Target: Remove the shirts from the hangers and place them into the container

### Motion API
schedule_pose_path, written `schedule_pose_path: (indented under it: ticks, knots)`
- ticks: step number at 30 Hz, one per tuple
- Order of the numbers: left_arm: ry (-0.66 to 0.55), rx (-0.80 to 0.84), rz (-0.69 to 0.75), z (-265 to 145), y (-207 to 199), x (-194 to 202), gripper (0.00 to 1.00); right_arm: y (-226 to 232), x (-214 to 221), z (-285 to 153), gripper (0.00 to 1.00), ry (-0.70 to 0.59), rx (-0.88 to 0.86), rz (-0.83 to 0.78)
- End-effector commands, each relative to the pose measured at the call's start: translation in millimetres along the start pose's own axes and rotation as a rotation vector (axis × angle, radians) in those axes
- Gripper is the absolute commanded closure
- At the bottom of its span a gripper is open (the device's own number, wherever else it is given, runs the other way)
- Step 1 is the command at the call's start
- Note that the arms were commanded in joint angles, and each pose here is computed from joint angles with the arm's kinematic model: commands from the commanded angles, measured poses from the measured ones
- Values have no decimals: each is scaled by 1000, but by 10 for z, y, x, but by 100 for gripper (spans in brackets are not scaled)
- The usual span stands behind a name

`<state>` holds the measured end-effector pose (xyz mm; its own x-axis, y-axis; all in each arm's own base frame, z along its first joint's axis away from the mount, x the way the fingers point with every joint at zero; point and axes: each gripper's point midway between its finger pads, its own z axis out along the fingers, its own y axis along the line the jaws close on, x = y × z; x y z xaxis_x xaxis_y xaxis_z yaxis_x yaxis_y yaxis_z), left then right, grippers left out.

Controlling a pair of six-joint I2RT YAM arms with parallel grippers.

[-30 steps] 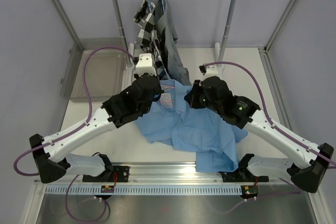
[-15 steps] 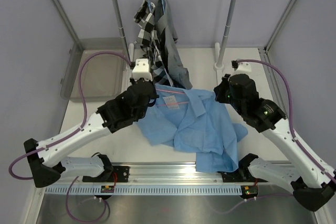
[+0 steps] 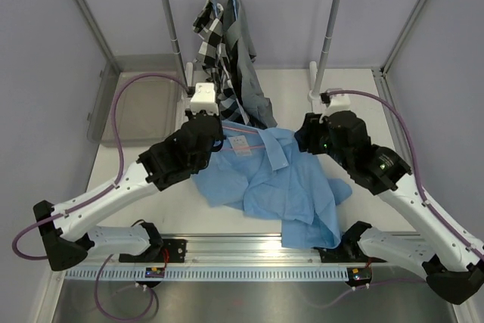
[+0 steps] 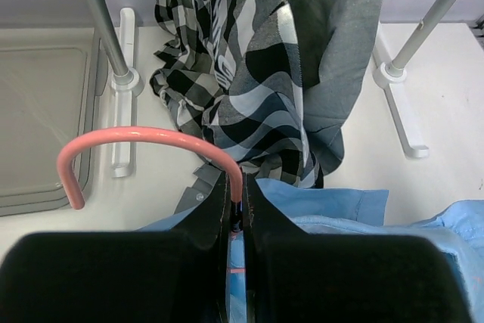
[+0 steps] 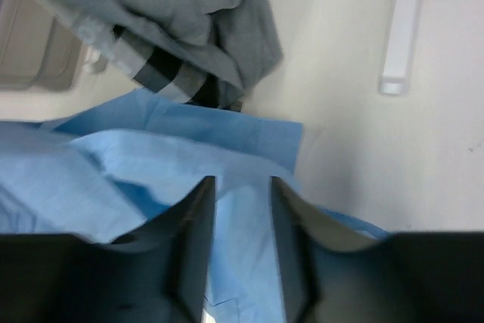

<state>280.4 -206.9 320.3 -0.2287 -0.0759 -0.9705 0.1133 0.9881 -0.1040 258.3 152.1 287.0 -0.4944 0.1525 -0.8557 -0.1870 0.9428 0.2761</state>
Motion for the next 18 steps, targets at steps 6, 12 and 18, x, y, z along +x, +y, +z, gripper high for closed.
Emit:
schedule_pose_path:
  ticks: [6,12,18]
  knots:
    - [-63,-53,-55,188,-206,-384,100,589,-24,-78,33,-47,-119,-212]
    - [-55,-68,-46,233,-237,-364,100,841,198,29,32,-10,-78,-331]
    - [-52,-62,-53,197,-210,-359,100,844,269,221,37,-10,28,-332]
